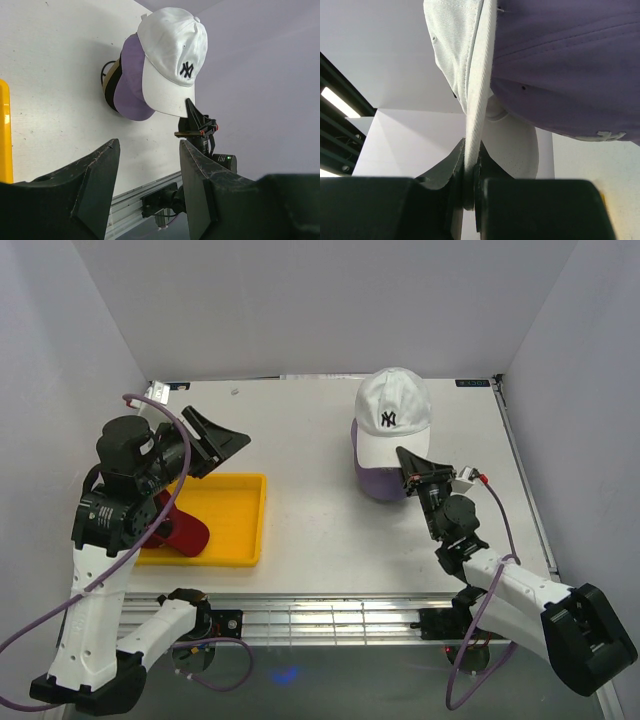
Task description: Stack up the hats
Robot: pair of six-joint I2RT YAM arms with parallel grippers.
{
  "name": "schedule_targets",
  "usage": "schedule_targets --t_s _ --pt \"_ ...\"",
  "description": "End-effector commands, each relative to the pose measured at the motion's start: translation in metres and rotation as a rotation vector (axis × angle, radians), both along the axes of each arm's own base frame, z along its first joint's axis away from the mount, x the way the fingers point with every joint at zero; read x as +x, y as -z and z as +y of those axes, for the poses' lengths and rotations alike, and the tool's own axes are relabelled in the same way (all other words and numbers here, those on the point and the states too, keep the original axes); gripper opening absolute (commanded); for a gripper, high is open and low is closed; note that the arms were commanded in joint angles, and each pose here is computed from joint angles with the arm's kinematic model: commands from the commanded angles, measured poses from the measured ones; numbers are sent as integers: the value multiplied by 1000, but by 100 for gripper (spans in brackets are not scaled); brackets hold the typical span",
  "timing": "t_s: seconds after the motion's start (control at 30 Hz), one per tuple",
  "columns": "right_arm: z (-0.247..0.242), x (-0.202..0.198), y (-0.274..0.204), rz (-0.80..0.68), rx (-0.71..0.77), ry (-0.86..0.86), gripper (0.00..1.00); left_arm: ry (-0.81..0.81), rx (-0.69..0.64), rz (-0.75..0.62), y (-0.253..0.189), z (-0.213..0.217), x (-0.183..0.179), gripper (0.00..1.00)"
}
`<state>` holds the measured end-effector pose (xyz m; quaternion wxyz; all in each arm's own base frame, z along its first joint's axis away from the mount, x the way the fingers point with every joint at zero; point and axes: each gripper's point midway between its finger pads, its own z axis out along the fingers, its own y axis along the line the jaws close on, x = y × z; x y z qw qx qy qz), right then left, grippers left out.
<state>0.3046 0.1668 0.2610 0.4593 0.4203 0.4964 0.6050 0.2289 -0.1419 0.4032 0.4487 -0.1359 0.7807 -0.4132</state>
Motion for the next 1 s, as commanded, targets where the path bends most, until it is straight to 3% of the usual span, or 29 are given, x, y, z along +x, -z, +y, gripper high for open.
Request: schedule_targets --t_s 0.0,0.97 --pt "-13 -2 -8 -55 69 62 8 25 5 -34 -4 -3 -5 61" --pt "-13 -6 75 146 -36 45 8 14 33 -14 8 -1 -4 61"
